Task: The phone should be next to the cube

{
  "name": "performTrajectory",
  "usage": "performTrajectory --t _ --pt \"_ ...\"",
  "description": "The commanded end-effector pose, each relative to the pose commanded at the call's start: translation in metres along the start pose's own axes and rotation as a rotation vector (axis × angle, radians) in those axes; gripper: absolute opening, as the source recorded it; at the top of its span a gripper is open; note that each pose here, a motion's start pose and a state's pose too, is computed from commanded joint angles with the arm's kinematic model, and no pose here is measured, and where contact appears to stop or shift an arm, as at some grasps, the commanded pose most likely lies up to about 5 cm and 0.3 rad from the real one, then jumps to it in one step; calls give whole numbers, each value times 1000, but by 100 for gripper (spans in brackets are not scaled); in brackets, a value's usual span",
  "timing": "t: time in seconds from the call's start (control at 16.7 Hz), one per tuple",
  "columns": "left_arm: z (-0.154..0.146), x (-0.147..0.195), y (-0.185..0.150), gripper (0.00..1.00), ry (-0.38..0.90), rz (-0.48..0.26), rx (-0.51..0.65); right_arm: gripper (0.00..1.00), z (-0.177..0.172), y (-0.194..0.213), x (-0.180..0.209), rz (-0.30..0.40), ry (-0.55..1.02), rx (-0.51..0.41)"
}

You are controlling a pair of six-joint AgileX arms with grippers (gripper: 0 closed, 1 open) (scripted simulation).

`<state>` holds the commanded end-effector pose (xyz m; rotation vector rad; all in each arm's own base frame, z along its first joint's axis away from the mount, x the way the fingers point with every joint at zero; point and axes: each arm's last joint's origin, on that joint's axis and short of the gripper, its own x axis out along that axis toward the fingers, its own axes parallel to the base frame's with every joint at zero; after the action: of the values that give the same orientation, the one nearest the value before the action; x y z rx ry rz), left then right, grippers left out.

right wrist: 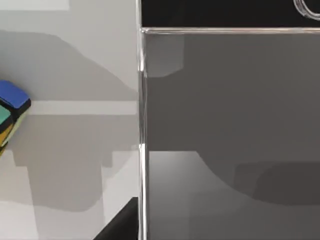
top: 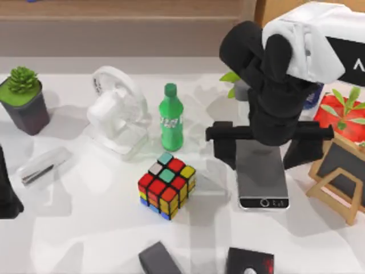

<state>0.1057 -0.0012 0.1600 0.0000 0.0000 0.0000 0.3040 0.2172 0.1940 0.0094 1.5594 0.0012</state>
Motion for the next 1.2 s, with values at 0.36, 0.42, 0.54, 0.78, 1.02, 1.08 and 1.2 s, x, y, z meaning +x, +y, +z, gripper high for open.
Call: performTrajectory --t 0.36,0.42,0.54,0.78,1.02,1.08,1.2 --pt "0 0 0 100 0 0 0 0 1 -1 0 0 -2 8" --pt "0 0 0 100 0 0 0 0 1 -1 0 0 -2 8" --pt "0 0 0 100 0 0 0 0 1 0 -1 5 -4 7" --pt "0 0 0 100 0 0 0 0 -3 4 -1 30 -6 -2" --pt "0 0 0 100 0 0 0 0 -5 8 2 62 3 -11" --pt "0 0 0 100 0 0 0 0 -5 9 4 71 6 -12" --pt "0 0 0 100 0 0 0 0 -5 10 7 86 13 -13"
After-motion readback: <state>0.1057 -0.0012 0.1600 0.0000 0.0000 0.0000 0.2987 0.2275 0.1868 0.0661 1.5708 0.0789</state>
